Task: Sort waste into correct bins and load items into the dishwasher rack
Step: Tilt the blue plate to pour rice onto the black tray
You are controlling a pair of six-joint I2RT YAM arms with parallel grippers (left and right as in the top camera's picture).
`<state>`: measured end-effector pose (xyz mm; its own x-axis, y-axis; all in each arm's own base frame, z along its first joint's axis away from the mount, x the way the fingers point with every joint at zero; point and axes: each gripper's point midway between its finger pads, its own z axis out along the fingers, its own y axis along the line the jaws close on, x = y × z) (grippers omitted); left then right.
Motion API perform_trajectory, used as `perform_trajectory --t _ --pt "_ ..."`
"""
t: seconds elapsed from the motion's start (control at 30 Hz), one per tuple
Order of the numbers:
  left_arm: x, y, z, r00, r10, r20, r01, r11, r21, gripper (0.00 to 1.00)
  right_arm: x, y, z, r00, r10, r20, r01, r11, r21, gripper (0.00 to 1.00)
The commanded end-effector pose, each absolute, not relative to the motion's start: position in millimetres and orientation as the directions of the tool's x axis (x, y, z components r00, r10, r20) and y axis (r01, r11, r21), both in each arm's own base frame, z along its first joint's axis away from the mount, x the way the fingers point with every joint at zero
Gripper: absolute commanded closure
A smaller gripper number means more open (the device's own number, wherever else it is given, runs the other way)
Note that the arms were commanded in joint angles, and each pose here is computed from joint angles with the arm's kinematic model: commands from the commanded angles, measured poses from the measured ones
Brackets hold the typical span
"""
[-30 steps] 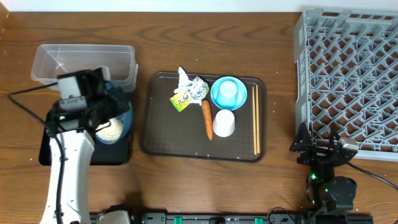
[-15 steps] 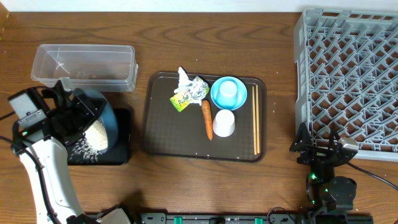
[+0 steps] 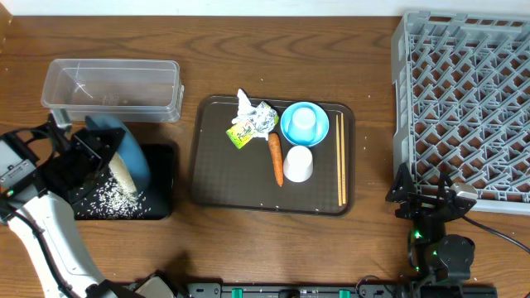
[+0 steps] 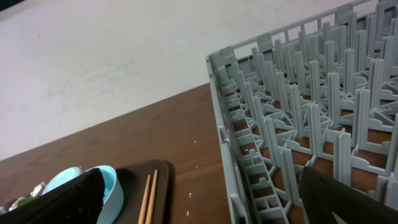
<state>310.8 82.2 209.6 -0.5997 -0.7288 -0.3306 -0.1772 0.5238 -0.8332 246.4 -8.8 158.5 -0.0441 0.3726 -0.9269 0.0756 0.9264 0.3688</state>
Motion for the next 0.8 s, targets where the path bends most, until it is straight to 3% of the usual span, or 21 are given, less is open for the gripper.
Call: perform_trajectory --t 0.0,0.2,0.53,0.77 --pt "306.5 78.0 230.6 -0.598 -0.724 -0.343 -0.069 0.474 -0.878 0.94 246.1 -8.0 158.0 -0.044 0.377 -0.925 0.075 0.925 0.373 0.01" --pt "298.7 97.3 237.2 -0.552 -0.774 -0.309 -0.066 0.410 -0.910 0.94 246.1 -8.0 158.0 -0.044 0.377 -0.925 0.075 0.925 0.373 0.01" --pt "288.1 109.0 250.4 -0.552 -0.816 -0.175 0.029 0.191 -0.981 0.94 246.1 -8.0 158.0 -0.044 0.377 -0.925 0.075 0.925 0.373 0.01" --pt "278.9 130.8 240.2 -0.494 -0.866 -0.082 -0.032 0.112 -0.993 0.94 246.1 -8.0 158.0 -0.044 0.377 -0.925 0.075 0.925 0.373 0.01"
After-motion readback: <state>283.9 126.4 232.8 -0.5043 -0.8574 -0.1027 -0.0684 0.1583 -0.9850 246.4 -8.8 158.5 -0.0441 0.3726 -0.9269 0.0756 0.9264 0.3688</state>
